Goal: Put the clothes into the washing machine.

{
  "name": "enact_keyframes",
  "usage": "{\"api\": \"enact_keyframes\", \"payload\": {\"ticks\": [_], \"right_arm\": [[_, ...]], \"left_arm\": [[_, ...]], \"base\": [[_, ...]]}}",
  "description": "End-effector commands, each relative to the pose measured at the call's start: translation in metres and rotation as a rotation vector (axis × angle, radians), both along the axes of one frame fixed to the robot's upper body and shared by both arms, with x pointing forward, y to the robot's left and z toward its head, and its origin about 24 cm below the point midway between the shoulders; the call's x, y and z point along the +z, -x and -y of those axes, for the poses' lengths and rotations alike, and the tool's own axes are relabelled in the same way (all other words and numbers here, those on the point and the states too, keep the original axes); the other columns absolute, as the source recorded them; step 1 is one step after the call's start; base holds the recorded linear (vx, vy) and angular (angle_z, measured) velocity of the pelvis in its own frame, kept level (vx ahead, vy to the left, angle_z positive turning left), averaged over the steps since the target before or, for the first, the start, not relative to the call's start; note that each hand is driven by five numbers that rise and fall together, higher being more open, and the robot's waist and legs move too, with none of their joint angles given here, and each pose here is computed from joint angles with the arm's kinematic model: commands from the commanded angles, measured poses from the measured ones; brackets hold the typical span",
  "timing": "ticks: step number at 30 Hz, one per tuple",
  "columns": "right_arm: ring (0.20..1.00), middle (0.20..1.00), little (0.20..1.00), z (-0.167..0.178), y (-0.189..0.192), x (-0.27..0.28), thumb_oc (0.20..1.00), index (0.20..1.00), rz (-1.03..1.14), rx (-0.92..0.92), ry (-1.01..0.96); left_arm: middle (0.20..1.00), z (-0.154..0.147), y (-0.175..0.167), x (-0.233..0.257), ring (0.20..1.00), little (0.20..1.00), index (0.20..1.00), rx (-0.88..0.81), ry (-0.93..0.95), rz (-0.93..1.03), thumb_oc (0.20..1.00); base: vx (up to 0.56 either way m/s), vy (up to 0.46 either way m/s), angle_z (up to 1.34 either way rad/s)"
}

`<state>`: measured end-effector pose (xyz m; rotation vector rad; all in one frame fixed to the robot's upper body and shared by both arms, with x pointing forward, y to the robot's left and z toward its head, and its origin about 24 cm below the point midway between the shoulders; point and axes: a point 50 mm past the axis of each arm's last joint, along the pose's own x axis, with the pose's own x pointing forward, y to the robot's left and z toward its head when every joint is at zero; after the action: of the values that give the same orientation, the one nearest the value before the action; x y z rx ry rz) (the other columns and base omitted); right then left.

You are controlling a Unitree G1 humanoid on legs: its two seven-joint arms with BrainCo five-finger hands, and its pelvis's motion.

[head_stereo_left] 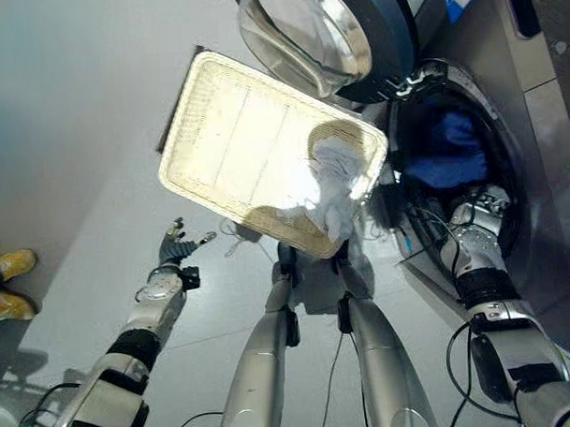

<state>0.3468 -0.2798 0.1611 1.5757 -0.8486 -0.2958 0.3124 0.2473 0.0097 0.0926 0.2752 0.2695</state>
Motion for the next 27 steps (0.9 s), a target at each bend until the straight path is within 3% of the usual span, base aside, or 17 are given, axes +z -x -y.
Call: {"api": "enact_keyframes", "payload": {"ticks": [1,6,7,8,9,12,13,17,19,24,25,27], "right_arm": [[0.200,0.200,0.200,0.106,0.080,0.045,0.200,0.200,-0.257,-0.733,-0.447],[0.200,0.200,0.200,0.127,0.105,0.050,0.200,0.200,-0.375,-0.878,-0.722],[0.395,0.395,0.395,0.129,0.105,0.046,0.395,0.395,-0.385,-0.858,-0.760],[0.959,0.959,0.959,0.131,0.099,0.038,0.959,0.959,-0.408,-0.798,-0.745],[1.000,1.000,1.000,0.133,0.086,0.028,1.000,1.000,-0.373,-0.671,-0.720],[1.000,1.000,1.000,0.132,0.074,0.022,1.000,1.000,-0.364,-0.578,-0.665],[1.000,1.000,1.000,0.116,0.043,0.019,1.000,1.000,-0.413,-0.352,-0.465],[1.000,1.000,1.000,0.086,0.006,0.011,1.000,1.000,-0.475,-0.014,-0.198],[1.000,1.000,1.000,0.061,-0.012,0.011,1.000,1.000,-0.533,0.168,0.053],[1.000,1.000,1.000,0.049,-0.016,-0.004,1.000,1.000,-0.793,0.162,0.474],[1.000,1.000,1.000,0.049,-0.017,-0.005,1.000,1.000,-0.921,0.095,0.737],[1.000,1.000,1.000,0.046,-0.018,-0.005,1.000,1.000,-0.993,0.056,0.943]], "left_arm": [[1.000,0.000,0.007,-0.009,1.000,1.000,1.000,-0.016,0.029,0.011,1.000],[1.000,-0.001,0.015,-0.015,1.000,1.000,1.000,-0.048,0.048,-0.012,1.000],[1.000,-0.002,0.017,-0.017,1.000,1.000,1.000,-0.058,0.045,-0.017,1.000],[1.000,-0.003,0.020,-0.020,1.000,1.000,1.000,-0.061,0.047,-0.029,1.000],[1.000,-0.003,0.020,-0.021,1.000,1.000,1.000,-0.065,0.051,-0.032,1.000],[1.000,-0.001,0.021,-0.023,1.000,1.000,1.000,-0.072,0.050,-0.037,1.000],[1.000,0.004,0.022,-0.026,1.000,1.000,1.000,-0.087,0.048,-0.053,1.000],[1.000,0.008,0.021,-0.027,1.000,1.000,1.000,-0.093,0.049,-0.057,1.000],[1.000,0.011,0.018,-0.025,1.000,1.000,1.000,-0.089,0.043,-0.058,1.000],[1.000,0.011,0.017,-0.024,1.000,1.000,1.000,-0.088,0.031,-0.060,1.000],[1.000,0.011,0.015,-0.022,1.000,1.000,1.000,-0.094,0.026,-0.058,1.000],[1.000,0.010,0.015,-0.021,1.000,1.000,1.000,-0.095,0.024,-0.058,1.000]], "base": [[0.03,-0.088,-0.03],[0.00,-0.076,0.14],[0.04,-0.083,0.25],[0.02,-0.064,0.21],[0.04,-0.028,0.17],[0.01,-0.002,0.07],[0.00,-0.004,0.08],[0.01,-0.003,-0.04],[-0.01,-0.025,-0.12],[0.00,-0.026,-0.04],[-0.01,-0.028,-0.03],[0.00,0.000,0.00]]}}
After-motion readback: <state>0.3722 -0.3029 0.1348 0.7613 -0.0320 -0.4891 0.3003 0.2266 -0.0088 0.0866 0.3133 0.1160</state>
